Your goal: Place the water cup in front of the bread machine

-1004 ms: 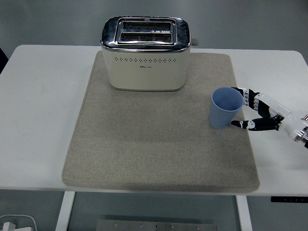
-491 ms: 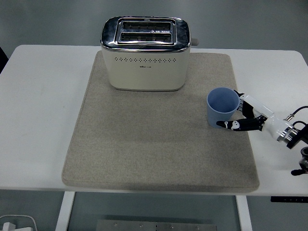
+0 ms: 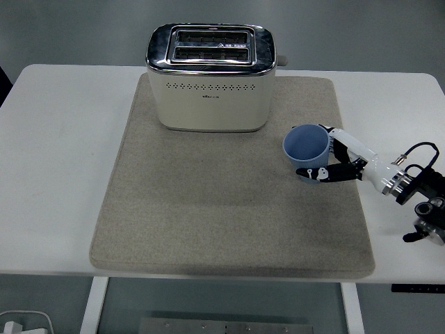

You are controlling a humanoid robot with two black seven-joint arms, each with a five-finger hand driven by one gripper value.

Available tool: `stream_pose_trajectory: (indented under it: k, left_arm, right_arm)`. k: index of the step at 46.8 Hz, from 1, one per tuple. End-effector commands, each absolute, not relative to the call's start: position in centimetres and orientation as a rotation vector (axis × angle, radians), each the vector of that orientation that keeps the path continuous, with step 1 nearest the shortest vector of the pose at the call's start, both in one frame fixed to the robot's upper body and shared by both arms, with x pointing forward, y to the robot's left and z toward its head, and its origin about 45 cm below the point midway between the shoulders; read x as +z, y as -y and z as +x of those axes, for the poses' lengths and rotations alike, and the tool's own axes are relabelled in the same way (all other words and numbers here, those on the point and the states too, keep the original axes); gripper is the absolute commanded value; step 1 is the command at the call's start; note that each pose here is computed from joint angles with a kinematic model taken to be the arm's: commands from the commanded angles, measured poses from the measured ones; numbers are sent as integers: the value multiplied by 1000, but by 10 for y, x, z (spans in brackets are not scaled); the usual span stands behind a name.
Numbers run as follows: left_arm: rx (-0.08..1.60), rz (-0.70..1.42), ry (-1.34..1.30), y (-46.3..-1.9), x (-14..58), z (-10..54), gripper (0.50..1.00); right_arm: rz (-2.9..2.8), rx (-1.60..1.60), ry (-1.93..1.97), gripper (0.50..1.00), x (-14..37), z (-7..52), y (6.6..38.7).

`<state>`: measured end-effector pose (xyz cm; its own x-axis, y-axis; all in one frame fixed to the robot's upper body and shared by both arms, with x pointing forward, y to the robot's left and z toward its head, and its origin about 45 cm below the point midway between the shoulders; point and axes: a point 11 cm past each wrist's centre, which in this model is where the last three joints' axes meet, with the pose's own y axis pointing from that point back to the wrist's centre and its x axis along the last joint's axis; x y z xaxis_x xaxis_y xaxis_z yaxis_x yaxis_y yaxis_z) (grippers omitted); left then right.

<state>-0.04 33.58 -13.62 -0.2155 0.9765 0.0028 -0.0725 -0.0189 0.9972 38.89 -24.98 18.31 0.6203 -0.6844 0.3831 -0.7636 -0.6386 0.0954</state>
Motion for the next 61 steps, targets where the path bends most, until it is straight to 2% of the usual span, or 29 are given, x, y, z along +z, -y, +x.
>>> stream_pose_trajectory:
  k: [1, 18, 32, 38, 61]
  left_arm:
    - [1409, 1052, -1305, -336, -136, -1, 1000]
    - [1409, 1052, -1305, -336, -136, -1, 1000]
    - [1409, 1052, -1305, -336, -136, -1, 1000]
    - [1409, 1052, -1305, -336, -136, -1, 1000]
    - [1409, 1052, -1305, -336, -136, -1, 1000]
  right_arm:
    - [2593, 477, 1179, 500, 187, 393, 247]
    - [2586, 385, 1250, 500, 200, 404, 252]
    - [2682, 288, 1273, 500, 221, 410, 222]
    - [2766, 227, 1253, 500, 221, 410, 182]
    - [2875, 133, 1309, 500, 199, 402, 85]
